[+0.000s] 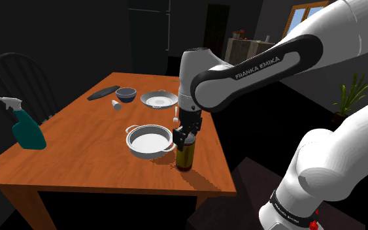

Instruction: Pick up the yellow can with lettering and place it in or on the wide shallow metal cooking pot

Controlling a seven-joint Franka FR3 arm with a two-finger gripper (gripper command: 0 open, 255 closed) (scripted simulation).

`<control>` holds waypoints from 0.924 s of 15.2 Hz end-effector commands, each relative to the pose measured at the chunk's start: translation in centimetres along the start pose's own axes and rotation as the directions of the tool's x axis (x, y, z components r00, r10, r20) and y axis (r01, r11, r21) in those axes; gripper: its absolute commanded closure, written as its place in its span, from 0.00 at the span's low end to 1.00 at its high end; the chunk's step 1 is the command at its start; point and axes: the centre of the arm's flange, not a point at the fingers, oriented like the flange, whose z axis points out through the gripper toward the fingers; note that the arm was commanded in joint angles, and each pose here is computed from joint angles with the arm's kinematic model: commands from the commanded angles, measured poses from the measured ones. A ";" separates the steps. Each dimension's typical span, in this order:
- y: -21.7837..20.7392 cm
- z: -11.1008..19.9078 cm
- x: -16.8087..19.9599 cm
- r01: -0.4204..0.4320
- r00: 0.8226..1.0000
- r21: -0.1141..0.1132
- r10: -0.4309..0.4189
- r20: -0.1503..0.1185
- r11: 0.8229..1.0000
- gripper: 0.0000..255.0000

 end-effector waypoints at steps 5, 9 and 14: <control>0.0 -3.2 0.0 0.000 1.000 0.000 0.000 0.000 1.000 1.00; 0.0 -5.3 0.0 0.000 1.000 0.000 0.000 0.000 1.000 1.00; 0.0 -7.9 0.0 0.000 1.000 0.000 0.000 0.000 1.000 1.00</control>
